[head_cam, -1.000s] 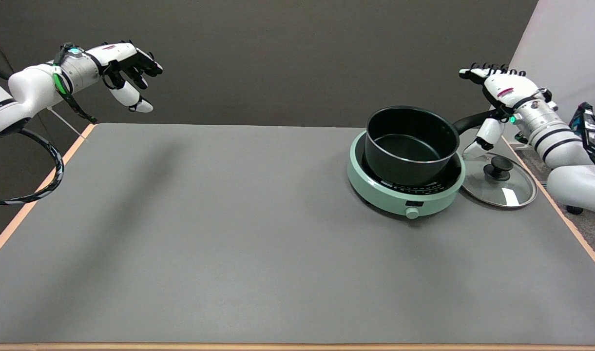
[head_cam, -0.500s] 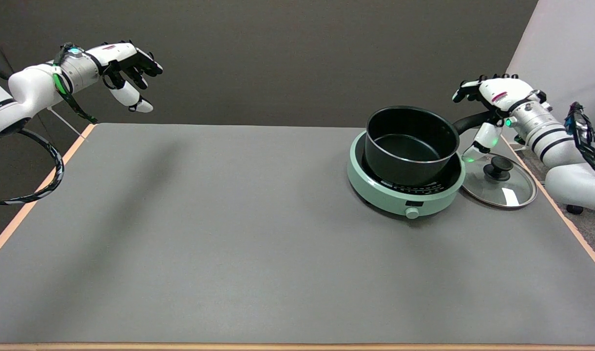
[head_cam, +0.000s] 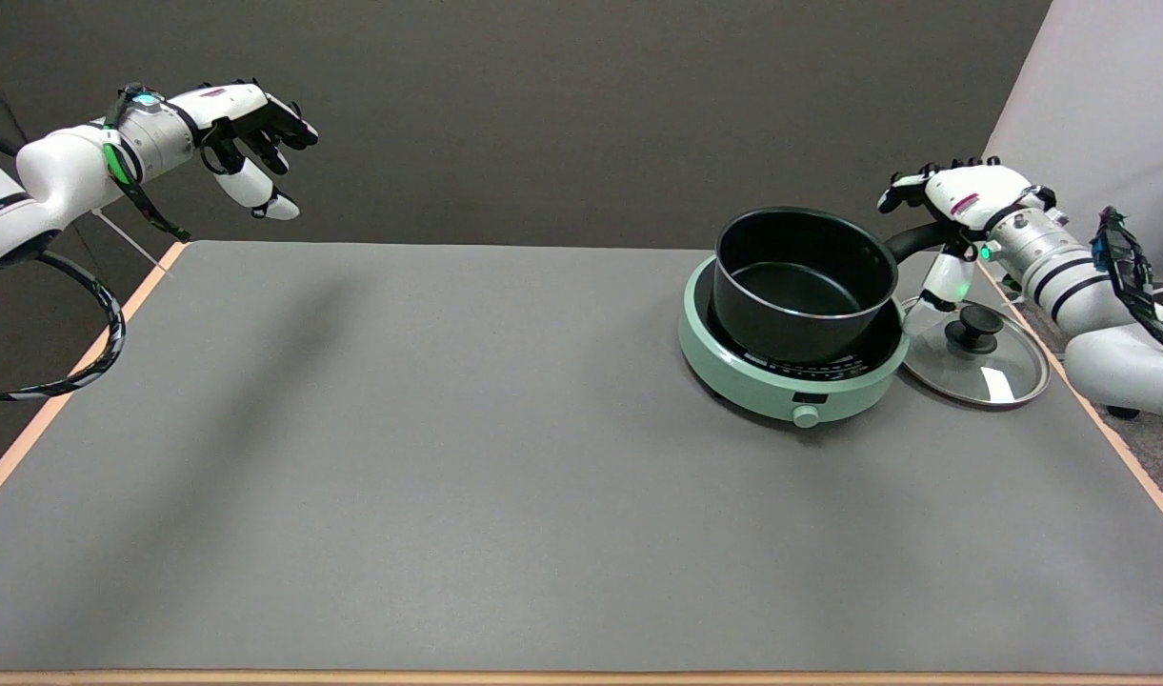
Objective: Pick up the pot.
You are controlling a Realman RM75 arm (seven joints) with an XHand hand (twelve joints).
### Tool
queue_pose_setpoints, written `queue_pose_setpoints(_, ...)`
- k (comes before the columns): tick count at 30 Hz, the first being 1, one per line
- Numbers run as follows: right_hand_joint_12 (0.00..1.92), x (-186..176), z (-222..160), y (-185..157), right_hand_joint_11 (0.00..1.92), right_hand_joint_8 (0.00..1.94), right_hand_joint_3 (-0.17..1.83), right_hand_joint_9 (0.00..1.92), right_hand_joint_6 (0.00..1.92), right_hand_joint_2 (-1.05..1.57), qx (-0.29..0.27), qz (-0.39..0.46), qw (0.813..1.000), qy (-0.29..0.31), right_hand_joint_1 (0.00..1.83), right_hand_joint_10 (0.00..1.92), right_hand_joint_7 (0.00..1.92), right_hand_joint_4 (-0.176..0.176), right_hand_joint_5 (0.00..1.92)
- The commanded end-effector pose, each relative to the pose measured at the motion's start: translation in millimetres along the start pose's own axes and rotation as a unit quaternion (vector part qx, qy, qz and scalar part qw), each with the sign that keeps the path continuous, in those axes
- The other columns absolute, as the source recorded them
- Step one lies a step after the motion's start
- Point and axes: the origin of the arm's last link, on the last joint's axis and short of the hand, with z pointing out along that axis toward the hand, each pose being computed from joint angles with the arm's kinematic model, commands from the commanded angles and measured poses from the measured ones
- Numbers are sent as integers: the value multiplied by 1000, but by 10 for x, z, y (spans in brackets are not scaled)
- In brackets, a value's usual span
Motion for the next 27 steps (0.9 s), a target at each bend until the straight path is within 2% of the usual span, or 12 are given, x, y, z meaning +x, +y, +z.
queue_pose_setpoints(1,610,-30,8,-29,610,610,939,610,610,-482,7,-25,1000,-7,1135,610,610,176,610)
queue_pose_setpoints(5,769,-17,10,-19,769,769,1256,769,769,-445,5,-24,1000,-4,1093,769,769,176,769)
queue_pose_setpoints(12,959,2,11,-21,959,959,1122,959,959,-212,6,-24,1000,0,1036,959,959,176,959)
queue_pose_setpoints(13,986,2,11,-21,986,986,1094,986,986,-176,6,-24,1000,0,1028,986,986,155,986)
queue_pose_setpoints(14,1027,2,11,-21,1027,1027,1029,1027,1027,-108,6,-24,1000,0,1023,1027,1027,22,1027)
queue_pose_setpoints(19,1187,4,11,-26,1187,1187,764,1187,1187,186,7,-24,1000,1,997,1187,1187,-33,1187)
queue_pose_setpoints(21,1233,3,11,-27,1233,1233,702,1233,1233,239,7,-24,1000,1,985,1233,1233,-97,1233)
queue_pose_setpoints(27,1271,4,11,-37,1271,1271,607,1271,1271,254,8,-24,1000,1,989,1271,1271,-104,1271)
